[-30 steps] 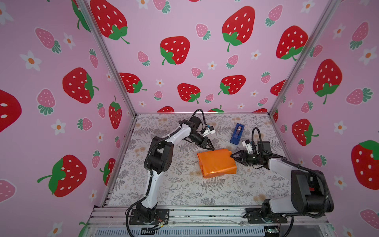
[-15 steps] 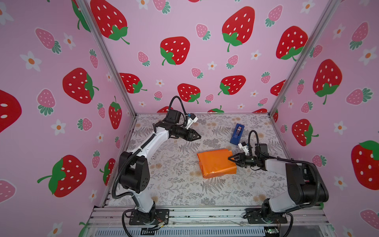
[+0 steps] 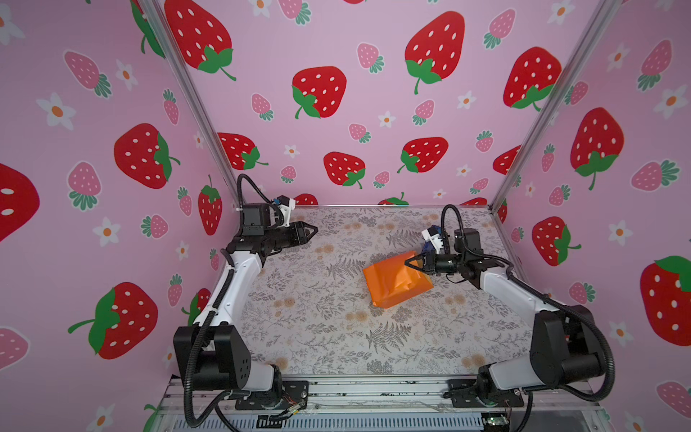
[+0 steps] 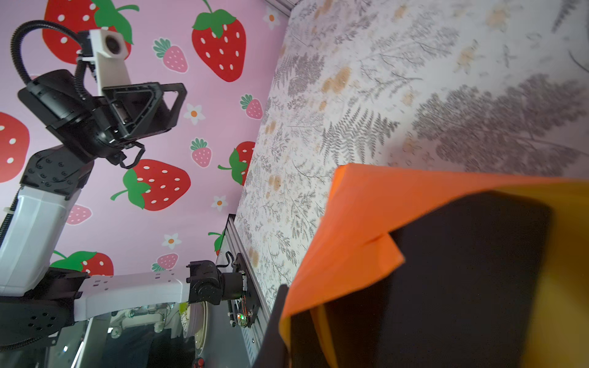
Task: Wrap a gift box in wrapping paper
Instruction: Stand up the gift box at the center of the table.
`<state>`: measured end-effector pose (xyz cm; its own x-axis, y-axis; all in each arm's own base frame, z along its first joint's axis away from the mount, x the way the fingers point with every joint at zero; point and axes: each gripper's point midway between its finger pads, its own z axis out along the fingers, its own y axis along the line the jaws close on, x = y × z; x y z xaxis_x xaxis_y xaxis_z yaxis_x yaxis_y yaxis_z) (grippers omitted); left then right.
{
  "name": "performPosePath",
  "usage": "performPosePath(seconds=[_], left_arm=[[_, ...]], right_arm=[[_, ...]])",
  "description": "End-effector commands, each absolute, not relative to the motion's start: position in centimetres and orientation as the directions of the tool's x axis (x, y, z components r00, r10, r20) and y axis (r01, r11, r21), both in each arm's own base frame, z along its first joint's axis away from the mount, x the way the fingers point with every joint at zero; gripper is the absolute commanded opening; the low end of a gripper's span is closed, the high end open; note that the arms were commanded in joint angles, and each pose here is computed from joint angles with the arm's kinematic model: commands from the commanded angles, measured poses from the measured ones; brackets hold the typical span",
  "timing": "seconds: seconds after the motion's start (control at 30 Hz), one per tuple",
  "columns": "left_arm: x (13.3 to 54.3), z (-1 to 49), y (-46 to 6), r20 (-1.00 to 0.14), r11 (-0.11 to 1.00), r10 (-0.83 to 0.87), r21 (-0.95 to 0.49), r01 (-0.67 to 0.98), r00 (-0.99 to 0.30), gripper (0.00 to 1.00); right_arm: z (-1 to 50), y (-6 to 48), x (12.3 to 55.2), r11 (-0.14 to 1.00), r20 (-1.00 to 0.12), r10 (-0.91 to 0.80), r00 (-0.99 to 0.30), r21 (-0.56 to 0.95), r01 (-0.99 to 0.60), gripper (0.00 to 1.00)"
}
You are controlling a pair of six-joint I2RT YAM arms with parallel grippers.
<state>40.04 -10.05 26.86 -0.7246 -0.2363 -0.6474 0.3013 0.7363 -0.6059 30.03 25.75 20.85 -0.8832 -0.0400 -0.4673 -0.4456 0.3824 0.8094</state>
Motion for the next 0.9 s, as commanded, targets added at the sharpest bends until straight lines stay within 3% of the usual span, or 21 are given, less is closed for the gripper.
performPosePath(seconds=[0.0,0.27,0.67,0.73,0.87], left_arm=[[38.9,25.9,-10.3,-0.537,0.714,-0.27,-0.668,0.208,-0.799,0.43],[37.2,21.4,-11.3,-0.32,0.635,-0.324,-0.771,0.046,-0.89,0.41],[32.5,19.3,-9.8,-0.323,0.742,-0.307,-0.67,-0.012,-0.895,0.46],[32.2,19.3,-9.6,-0.333,0.752,-0.296,-0.659,-0.004,-0.895,0.47],[32.0,19.7,-9.6,-0.362,0.757,-0.284,-0.653,0.024,-0.888,0.52]], right_arm=[[22.3,27.1,29.2,0.427,-0.481,-0.112,-0.87,0.767,-0.479,0.0],[20.2,29.1,28.3,0.574,-0.444,-0.334,-0.832,0.605,-0.552,0.0],[19.2,37.3,22.5,0.496,-0.43,-0.481,-0.764,0.585,-0.642,0.0],[19.8,38.4,21.4,0.47,-0.438,-0.504,-0.744,0.583,-0.662,0.06],[23.4,39.7,20.4,0.398,-0.496,-0.525,-0.692,0.575,-0.715,0.34]])
